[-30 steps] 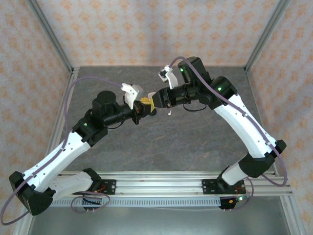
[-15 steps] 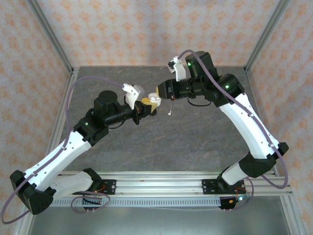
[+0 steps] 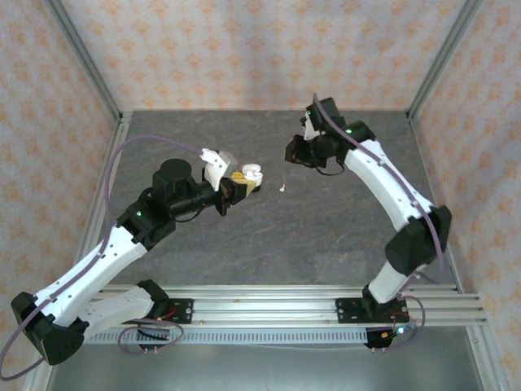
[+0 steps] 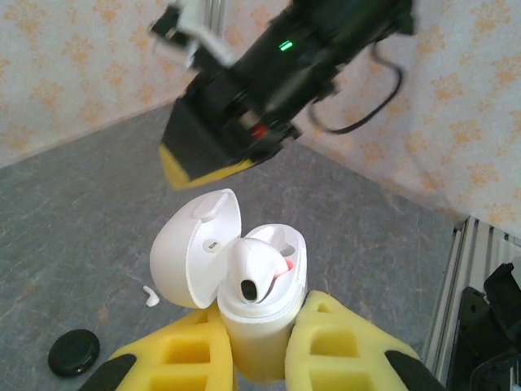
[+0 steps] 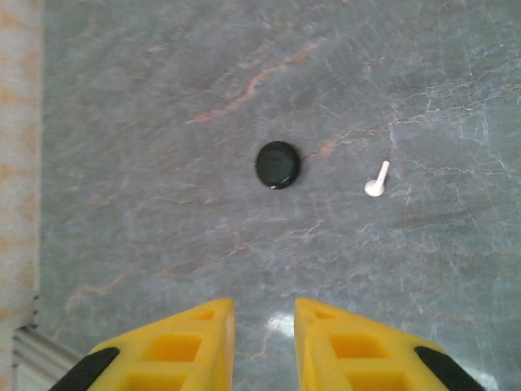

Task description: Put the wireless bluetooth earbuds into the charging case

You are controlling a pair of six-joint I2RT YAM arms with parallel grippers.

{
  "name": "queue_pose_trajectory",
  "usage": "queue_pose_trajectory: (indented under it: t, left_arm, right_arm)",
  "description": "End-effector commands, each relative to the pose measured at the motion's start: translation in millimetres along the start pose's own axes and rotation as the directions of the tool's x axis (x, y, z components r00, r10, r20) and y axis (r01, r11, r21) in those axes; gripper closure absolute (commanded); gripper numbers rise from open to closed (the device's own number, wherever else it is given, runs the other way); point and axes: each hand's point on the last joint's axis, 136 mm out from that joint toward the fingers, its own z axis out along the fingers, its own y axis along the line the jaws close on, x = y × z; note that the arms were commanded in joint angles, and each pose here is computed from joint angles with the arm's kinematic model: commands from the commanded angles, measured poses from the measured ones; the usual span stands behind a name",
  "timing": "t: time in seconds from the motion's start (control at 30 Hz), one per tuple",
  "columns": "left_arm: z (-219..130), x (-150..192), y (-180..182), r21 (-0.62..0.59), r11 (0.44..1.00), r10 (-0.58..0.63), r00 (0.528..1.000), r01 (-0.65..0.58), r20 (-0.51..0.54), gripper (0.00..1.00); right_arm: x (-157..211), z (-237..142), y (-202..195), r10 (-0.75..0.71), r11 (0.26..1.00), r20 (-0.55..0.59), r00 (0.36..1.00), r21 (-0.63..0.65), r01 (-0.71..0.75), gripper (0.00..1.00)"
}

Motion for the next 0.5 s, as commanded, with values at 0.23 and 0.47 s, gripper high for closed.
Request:
queue_pose_trajectory:
  t: [0.23,0.47]
  left_arm:
    - [-9,15,0,-0.011,1.000,-0.013,1.000,0.013,-0.007,1.00]
    - [-16,25,1,-0.022,0.999,-0.041,0.999,0.040,-0.005,1.00]
  right_arm:
    - [-19,122,-36,-0.069,0.993,-0.145,0.987,0.083,0.081,0.81]
    - [-6,178,-59,-0.097,0.987,-0.260,0.961,0.097,0.126,0.83]
